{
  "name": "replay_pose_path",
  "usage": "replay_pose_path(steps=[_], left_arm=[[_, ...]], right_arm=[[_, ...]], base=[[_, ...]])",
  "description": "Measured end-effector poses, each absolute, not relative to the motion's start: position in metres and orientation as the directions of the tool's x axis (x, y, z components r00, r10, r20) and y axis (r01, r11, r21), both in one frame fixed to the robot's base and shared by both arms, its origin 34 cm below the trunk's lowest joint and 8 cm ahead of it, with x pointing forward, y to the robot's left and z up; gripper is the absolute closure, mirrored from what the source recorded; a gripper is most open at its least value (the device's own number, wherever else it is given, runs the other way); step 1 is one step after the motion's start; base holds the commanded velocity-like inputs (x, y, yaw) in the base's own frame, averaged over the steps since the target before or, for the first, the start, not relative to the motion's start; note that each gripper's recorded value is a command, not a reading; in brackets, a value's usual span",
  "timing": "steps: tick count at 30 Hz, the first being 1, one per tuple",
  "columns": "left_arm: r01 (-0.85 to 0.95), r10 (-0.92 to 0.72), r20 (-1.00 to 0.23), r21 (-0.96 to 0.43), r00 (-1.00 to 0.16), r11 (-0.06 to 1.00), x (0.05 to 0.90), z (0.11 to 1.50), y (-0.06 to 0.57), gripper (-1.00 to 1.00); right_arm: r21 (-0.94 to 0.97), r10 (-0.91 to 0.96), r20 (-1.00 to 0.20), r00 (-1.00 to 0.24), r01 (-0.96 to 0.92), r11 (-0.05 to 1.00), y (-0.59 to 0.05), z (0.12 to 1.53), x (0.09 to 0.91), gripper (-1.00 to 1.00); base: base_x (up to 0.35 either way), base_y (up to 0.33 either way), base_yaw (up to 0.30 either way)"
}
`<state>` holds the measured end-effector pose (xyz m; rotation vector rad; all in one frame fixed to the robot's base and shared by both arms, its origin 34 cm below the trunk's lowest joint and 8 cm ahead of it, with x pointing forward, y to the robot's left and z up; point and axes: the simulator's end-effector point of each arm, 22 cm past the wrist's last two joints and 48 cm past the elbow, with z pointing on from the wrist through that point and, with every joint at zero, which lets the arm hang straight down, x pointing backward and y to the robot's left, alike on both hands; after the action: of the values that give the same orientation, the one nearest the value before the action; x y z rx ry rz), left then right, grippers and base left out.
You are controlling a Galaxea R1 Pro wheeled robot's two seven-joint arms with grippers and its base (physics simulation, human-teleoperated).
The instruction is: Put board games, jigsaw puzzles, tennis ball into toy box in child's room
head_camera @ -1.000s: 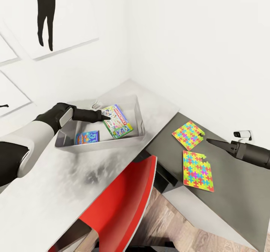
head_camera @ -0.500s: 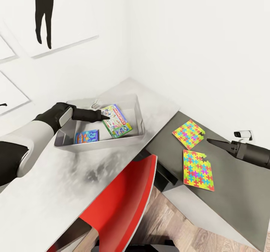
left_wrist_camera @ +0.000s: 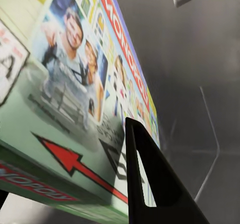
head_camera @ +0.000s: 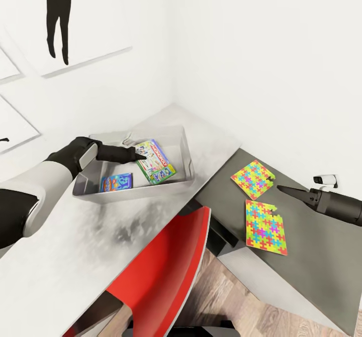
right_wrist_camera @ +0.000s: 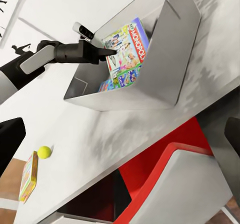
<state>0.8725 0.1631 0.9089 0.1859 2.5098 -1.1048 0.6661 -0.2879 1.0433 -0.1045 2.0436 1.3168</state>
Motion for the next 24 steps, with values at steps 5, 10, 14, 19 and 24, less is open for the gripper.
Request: replay_pose_path(steps=[5, 10, 14, 19, 24], left_arm=[[0.268, -0.042, -0.399, -0.686, -0.916, 0.677, 0.873, 0.907, 0.162, 1.00], [0.263, -0.047, -0.395, -0.690, -0.917, 0.674, 0.874, 0.904, 0.161, 1.00], [0.255, -0.057, -0.390, -0.699, -0.919, 0.668, 0.875, 0.902, 0.160, 1.00], [0.244, -0.070, -0.381, -0.711, -0.922, 0.659, 0.875, 0.900, 0.159, 1.00], [0.234, -0.082, -0.373, -0.722, -0.924, 0.651, 0.876, 0.897, 0.158, 1.00]], right_arm=[[0.774, 0.290, -0.584, -0.758, -0.413, 0.480, -0.287, 1.041, 0.666, -1.00], [0.777, 0.290, -0.579, -0.762, -0.409, 0.478, -0.287, 1.038, 0.667, -1.00], [0.780, 0.290, -0.575, -0.765, -0.405, 0.478, -0.287, 1.035, 0.667, -1.00], [0.782, 0.290, -0.570, -0.769, -0.400, 0.478, -0.287, 1.031, 0.667, -1.00], [0.784, 0.289, -0.565, -0.773, -0.395, 0.478, -0.287, 1.028, 0.667, -1.00]], base=[[0.000, 0.000, 0.000], [0.000, 0.000, 0.000], [0.000, 0.000, 0.000], [0.000, 0.000, 0.000], [0.000, 0.000, 0.000]])
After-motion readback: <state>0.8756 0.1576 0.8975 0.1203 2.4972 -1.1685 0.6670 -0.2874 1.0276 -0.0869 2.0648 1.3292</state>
